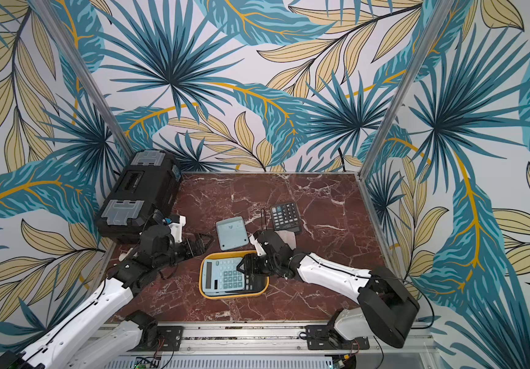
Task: Put the calculator in the storage box
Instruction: Place the calculator in the storage box, then pick up the calculator at the center of the board.
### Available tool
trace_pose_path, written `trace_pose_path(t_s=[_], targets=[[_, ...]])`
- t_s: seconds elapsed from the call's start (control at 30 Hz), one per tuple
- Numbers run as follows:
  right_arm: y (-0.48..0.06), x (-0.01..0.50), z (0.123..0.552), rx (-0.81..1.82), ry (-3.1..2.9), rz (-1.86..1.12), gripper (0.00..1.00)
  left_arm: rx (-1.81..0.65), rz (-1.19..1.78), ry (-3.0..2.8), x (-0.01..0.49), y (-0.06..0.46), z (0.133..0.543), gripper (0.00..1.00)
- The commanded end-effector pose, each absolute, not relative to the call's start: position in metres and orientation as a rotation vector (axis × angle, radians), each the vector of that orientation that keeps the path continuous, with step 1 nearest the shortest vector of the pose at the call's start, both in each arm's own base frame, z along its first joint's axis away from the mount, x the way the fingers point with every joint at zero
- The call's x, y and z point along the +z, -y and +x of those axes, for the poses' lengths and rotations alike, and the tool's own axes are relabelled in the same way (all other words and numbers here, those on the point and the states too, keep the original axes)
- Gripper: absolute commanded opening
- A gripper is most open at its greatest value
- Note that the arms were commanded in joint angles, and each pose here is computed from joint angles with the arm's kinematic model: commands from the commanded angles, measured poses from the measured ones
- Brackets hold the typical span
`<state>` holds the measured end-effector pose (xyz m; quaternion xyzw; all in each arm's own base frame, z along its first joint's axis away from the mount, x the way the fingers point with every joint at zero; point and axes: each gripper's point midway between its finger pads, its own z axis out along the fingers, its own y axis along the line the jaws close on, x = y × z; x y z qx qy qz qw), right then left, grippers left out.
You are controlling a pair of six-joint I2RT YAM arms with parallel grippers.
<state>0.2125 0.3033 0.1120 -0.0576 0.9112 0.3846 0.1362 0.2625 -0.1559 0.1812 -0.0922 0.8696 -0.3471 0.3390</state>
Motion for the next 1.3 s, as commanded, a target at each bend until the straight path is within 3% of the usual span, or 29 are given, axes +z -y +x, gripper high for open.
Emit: trace_pose_path(t_s=[0.0, 0.27, 0.7, 1.27], targets=[[-0.296, 0.123, 0.215, 1.056, -2.605, -0.179, 0.69, -0.908, -0.185, -2.262, 0.185, 0.158, 0.260, 1.00], [-0.279, 0.143, 0.215, 1.002, -2.544, -0.157, 0.99, -0.895, -0.149, -2.288, 0.193, 0.157, 0.251, 1.00], [-0.232, 0.162, 0.219, 0.840, -2.447, -0.060, 1.00, -0.956, -0.103, -2.306, 0.200, 0.161, 0.233, 1.00], [-0.150, 0.160, 0.260, 0.749, -2.400, 0.225, 1.00, -0.963, -0.161, -2.228, 0.196, 0.170, 0.273, 1.00]])
